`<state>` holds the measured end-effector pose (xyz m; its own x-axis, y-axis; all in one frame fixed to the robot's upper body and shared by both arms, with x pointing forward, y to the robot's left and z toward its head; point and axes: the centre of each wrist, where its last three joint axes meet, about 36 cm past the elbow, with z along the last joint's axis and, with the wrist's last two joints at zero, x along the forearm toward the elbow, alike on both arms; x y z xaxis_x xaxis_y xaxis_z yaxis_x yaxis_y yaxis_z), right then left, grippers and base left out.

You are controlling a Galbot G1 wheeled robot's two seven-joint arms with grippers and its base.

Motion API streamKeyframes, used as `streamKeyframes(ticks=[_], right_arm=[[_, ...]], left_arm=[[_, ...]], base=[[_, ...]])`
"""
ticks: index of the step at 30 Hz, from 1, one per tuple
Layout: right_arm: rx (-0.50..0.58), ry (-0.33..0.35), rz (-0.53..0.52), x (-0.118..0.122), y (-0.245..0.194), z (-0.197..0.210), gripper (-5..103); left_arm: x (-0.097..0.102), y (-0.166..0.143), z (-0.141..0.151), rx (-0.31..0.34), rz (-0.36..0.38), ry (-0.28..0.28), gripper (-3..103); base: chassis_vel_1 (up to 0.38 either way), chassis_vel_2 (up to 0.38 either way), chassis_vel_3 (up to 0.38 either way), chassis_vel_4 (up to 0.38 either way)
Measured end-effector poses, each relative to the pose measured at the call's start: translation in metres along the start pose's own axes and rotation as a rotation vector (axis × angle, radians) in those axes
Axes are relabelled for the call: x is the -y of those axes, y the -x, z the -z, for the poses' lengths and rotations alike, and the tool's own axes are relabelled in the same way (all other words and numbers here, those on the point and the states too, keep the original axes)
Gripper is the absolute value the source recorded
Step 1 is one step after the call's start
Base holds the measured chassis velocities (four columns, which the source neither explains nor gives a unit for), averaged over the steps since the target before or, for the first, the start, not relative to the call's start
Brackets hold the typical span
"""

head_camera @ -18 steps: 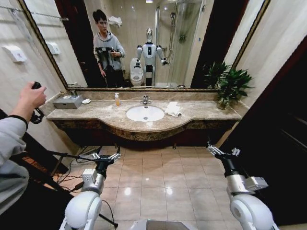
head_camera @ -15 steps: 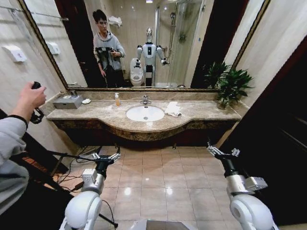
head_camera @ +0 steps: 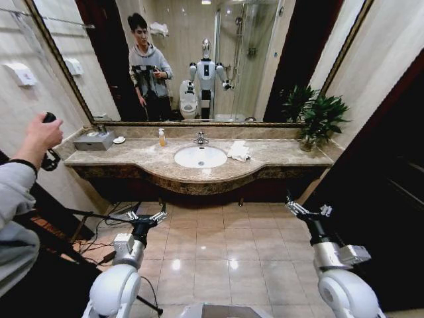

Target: Pick up the towel from the sink counter and wipe the mirror surface.

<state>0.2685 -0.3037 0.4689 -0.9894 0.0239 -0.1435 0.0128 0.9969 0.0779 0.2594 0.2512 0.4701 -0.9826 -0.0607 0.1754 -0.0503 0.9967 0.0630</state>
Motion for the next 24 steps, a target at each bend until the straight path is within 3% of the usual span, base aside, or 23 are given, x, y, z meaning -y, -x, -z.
streamKeyframes(ticks=[24], right_arm=[[0.007,0.002,0.004,-0.0001,-0.0021,-0.0022,100]], left_arm=[[0.0000,0.0000,0.0000,0.000,0.000,0.000,100]], base=[[-0.037,0.040,0.038,-0.039]])
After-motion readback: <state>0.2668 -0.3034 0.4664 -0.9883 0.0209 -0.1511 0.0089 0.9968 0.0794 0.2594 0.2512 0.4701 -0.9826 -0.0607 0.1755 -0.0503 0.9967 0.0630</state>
